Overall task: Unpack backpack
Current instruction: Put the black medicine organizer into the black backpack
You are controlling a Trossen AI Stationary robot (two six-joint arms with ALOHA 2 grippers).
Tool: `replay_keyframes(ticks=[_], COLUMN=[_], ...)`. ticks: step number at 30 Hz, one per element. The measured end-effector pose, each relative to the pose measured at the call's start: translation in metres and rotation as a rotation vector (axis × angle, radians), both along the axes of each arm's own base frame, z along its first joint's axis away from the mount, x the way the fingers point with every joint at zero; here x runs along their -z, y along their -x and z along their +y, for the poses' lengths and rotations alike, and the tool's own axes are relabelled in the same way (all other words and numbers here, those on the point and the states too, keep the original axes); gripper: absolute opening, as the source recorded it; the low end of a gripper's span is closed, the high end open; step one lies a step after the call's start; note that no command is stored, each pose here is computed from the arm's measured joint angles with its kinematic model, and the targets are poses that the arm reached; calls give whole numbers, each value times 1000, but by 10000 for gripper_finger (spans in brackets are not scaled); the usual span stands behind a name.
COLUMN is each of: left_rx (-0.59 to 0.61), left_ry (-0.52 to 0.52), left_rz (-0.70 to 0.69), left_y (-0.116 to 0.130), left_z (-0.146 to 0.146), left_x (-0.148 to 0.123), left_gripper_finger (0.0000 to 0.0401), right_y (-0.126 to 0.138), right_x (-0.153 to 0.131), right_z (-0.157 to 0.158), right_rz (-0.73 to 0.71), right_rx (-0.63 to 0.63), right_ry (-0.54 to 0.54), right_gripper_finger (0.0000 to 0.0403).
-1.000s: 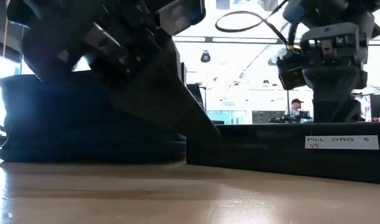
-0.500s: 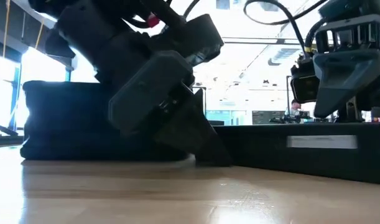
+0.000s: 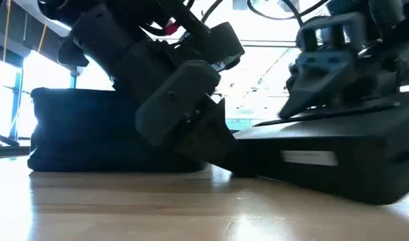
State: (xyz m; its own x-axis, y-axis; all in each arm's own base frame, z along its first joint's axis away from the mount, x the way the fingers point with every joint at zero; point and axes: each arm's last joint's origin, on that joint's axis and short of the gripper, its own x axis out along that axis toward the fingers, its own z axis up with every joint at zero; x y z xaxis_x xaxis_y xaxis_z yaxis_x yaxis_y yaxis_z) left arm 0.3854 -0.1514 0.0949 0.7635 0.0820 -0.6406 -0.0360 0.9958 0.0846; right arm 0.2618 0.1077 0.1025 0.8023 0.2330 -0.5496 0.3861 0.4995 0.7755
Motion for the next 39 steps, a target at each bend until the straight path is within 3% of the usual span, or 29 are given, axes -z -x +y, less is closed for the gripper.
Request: replay_keyframes(ticks=[5, 12, 15, 19, 23, 26, 32, 36, 39], left_rx=[4, 24, 53, 83, 146, 192, 148, 121, 146], left_ry=[2, 3, 5, 0, 34, 71, 29, -21, 18], left_rz=[-7, 2, 1, -47, -77, -171, -287, -358, -377], left_y=[0, 6, 12, 33, 74, 111, 181, 212, 228], left_z=[-2, -7, -17, -38, -66, -87, -117, -131, -138], left_x=[0, -10, -39, -102, -148, -184, -210, -213, -216], left_gripper_finger=[0, 0, 0, 0, 0, 0, 0, 0, 0], right_y=[0, 1, 2, 7, 1, -11, -65, -119, -159], right_x=[0, -2, -6, -20, -60, -101, -178, -192, -189], right_z=[0, 1, 4, 4, 9, 19, 35, 41, 37], right_rz=[10, 12, -9, -23, -11, 23, -57, -104, -102], right_rx=[-4, -57, -109, -145, -160, -185, -217, -284, -332], right_ry=[0, -31, -13, 53, 211, 395, 772, 1038, 1207], right_gripper_finger=[255, 156, 156, 156, 156, 156, 156, 156, 156])
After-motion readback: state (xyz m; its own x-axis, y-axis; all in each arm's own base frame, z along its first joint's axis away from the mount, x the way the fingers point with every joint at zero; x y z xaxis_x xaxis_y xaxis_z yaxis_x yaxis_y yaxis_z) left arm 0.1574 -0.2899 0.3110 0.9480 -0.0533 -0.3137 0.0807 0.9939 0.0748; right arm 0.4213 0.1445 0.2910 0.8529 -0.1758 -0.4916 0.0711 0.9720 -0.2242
